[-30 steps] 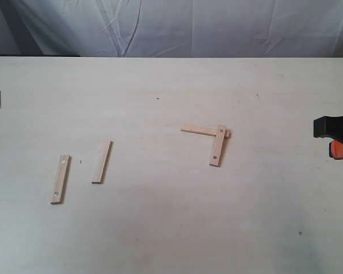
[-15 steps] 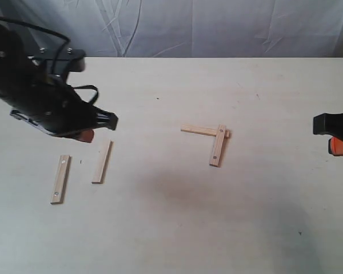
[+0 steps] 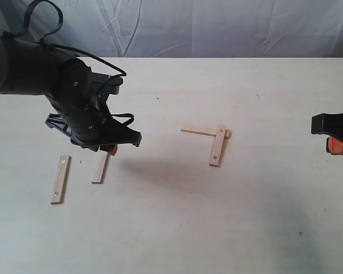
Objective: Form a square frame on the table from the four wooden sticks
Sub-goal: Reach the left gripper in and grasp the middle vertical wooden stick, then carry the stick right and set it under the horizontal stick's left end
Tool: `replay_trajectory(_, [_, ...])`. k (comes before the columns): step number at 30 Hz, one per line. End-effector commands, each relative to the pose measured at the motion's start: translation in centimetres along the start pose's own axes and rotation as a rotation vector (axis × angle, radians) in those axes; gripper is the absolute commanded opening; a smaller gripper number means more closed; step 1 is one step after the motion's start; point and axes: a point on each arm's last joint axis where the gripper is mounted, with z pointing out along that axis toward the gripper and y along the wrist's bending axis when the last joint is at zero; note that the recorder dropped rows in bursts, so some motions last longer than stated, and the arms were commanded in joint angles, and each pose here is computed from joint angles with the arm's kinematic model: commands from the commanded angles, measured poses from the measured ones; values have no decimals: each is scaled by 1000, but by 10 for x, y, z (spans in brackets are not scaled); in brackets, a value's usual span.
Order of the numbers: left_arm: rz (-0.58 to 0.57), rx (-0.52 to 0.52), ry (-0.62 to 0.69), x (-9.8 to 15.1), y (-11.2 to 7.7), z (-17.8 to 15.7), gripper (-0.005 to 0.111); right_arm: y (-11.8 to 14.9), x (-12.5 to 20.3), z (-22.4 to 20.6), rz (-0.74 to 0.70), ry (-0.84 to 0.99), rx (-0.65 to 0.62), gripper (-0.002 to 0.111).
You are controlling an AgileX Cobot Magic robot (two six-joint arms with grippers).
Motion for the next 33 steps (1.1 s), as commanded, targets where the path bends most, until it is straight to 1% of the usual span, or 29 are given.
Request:
replay_trajectory(1, [-22, -1, -29, -4, -3, 7, 39, -1, 4, 5, 33, -8, -16, 0])
replay_trajectory(4, [-56, -37, -30, -4, 0, 15, 39, -1, 4, 6, 37, -12, -18, 0])
replay_trajectory(8, [-72, -73, 4, -1, 2, 28, 39, -1, 4, 6, 37, -18, -19, 0])
replay_trajectory(15, [-87, -75, 38, 2, 1, 40, 39, -1, 3, 6, 37, -24, -20, 0])
replay_trajectory(17, [-86, -82, 58, 4, 1, 46, 37, -1, 3, 6, 37, -24, -20, 0])
replay_trajectory(19, [-93, -83, 74, 6, 1, 49, 31, -1, 3, 6, 35, -24, -18, 0])
replay_trajectory(20, [-99, -79, 77, 6, 1, 49, 18, -1, 3, 6, 33, -24, -17, 0])
replay_trajectory(22, [-103, -76, 76, 6, 1, 48, 4, -1, 3, 6, 32, -24, -16, 0])
replay_trajectory(23, [-102, -71, 74, 6, 0, 47, 0, -2, 3, 6, 32, -21, -16, 0])
replay_trajectory(24, [-109, -65, 66, 4, -1, 45, 0, -2, 3, 6, 32, -19, -16, 0])
replay_trajectory(26, [-107, -38, 14, -9, -4, 27, 0, -1, 4, 6, 36, -17, -17, 0])
replay_trajectory(27, [-87, 11, -42, -22, -9, 10, 0, -2, 5, 6, 42, 1, -16, 0])
replay_trajectory(29, [-87, 122, -109, -43, -24, -13, 0, -2, 8, 6, 54, 30, -13, 0])
replay_trajectory(30, [-26, 173, -144, -53, -36, -22, 0, -2, 8, 5, 54, 35, -11, 0])
replay_trajectory(33, [29, 195, -148, -64, -61, -19, 0, -2, 8, 5, 55, 31, -10, 0])
